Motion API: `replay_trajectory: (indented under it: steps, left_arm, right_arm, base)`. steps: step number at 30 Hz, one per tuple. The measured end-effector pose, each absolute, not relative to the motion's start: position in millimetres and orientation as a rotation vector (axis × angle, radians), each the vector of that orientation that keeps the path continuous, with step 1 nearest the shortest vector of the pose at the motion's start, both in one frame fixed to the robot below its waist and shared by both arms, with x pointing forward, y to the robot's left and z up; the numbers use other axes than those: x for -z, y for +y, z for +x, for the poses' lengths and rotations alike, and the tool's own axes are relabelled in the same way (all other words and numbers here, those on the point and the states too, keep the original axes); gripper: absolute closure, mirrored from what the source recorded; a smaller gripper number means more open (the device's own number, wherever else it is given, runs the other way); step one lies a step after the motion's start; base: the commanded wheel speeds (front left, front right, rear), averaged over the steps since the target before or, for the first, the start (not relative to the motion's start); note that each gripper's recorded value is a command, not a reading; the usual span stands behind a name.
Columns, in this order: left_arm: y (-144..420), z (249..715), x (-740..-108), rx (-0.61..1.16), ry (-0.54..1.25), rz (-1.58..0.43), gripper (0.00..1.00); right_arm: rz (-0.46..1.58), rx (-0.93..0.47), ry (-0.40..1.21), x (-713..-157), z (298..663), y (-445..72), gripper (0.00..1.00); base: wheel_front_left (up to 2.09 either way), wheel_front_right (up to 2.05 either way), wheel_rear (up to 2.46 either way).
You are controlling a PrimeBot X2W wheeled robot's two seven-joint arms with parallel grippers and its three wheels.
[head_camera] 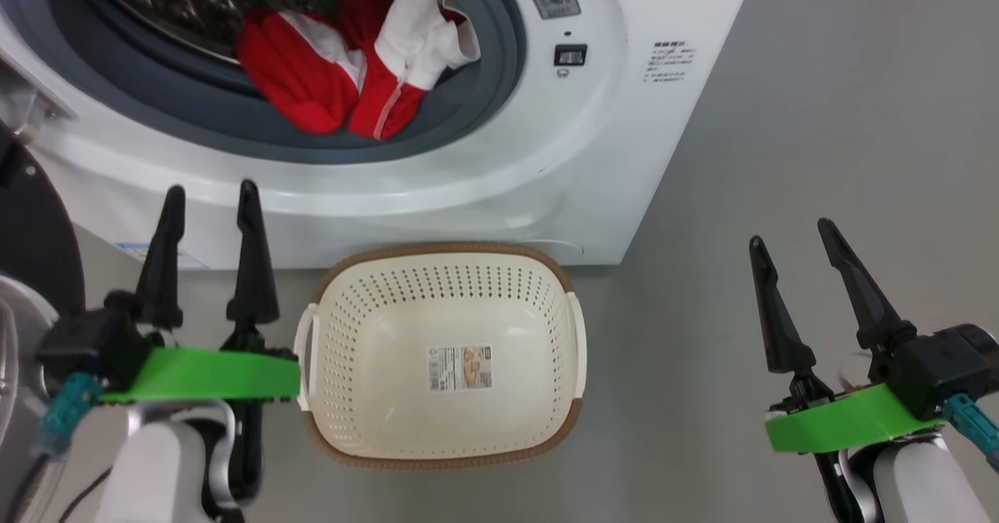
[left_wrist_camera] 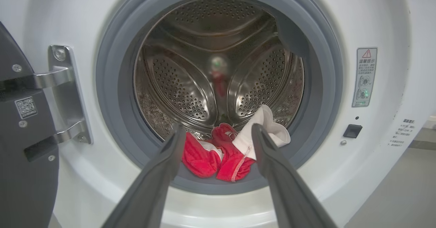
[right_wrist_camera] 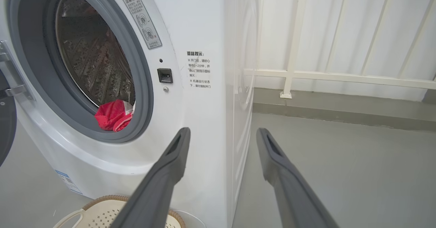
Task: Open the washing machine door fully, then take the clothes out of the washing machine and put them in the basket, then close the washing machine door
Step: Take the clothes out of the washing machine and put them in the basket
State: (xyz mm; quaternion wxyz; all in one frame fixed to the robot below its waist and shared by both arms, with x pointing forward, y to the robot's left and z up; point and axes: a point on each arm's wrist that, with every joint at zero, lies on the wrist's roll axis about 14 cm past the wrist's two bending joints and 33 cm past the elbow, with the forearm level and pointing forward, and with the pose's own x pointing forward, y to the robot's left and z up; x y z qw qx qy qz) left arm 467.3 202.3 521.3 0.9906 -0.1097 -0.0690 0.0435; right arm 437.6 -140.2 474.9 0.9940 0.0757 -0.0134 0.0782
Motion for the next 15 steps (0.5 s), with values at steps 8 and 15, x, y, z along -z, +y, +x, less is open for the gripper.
replay_trajectory:
  steps: [8, 15]
  left_arm:
    - [197, 511, -509, -0.051, -0.114, -0.248, 0.0]
    - [196, 547, -502, -0.032, -0.103, -0.196, 0.0]
  right_arm:
    - [0.136, -0.174, 0.002, -457, 457, -134, 0.0]
    - [0.134, -0.169, 0.03, -441, 466, -136, 0.0]
  base:
    - [0.0, 0.0, 0.0]
    - [0.0, 0.0, 0.0]
